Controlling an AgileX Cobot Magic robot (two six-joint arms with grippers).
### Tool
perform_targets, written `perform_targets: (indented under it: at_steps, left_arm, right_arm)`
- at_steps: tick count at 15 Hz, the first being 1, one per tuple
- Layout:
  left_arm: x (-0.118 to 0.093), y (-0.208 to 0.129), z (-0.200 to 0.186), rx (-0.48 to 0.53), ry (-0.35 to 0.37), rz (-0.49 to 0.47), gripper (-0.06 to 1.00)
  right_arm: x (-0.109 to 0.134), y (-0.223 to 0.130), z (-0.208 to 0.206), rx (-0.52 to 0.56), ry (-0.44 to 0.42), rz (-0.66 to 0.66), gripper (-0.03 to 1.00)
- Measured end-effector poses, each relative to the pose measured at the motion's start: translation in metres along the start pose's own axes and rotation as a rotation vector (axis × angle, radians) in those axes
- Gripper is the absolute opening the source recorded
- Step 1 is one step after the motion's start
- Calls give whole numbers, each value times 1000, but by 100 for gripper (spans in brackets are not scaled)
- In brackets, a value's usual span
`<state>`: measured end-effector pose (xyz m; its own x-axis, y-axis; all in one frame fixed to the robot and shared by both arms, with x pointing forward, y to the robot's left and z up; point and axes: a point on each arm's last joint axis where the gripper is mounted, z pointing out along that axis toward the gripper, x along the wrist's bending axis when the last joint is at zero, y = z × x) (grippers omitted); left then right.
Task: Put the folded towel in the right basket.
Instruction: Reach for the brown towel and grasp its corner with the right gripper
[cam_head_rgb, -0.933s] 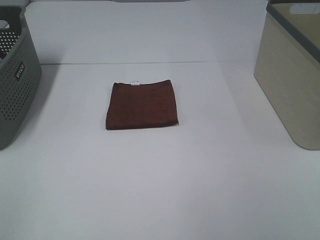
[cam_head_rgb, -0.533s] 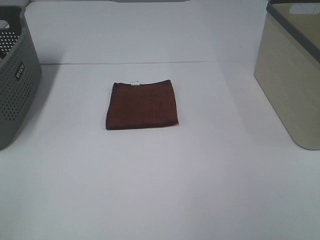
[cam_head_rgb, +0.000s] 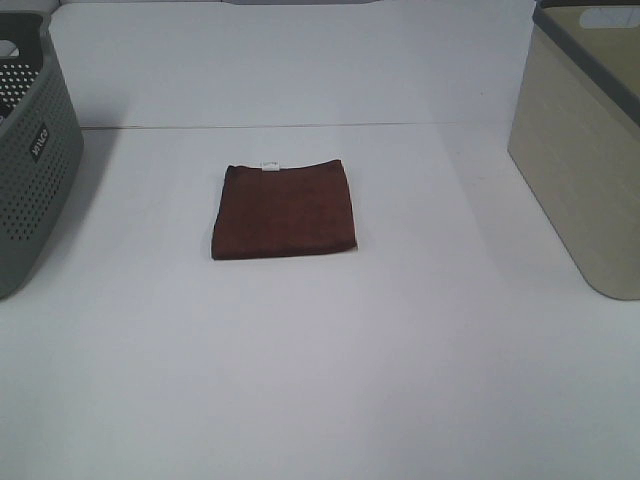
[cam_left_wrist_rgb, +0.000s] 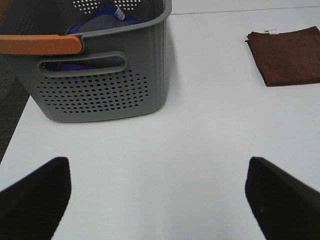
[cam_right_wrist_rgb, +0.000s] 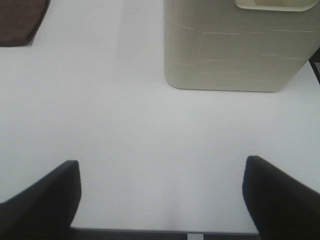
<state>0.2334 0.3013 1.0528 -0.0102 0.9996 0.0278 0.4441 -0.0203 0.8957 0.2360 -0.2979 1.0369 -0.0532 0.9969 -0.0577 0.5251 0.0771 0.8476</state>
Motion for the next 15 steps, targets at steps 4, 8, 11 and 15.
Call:
perform_targets:
  at_steps: [4,8,11,15]
  left_arm:
    - [0,0,0,0,0,0,88]
    - [0,0,0,0,0,0,88]
    - [0,0,0,0,0,0,88]
    - [0,0,0,0,0,0,88]
  right_arm:
    - [0,0,0,0,0,0,85]
    - [0,0,0,0,0,0,85]
    - [0,0,0,0,0,0,85]
    - [0,0,0,0,0,0,85]
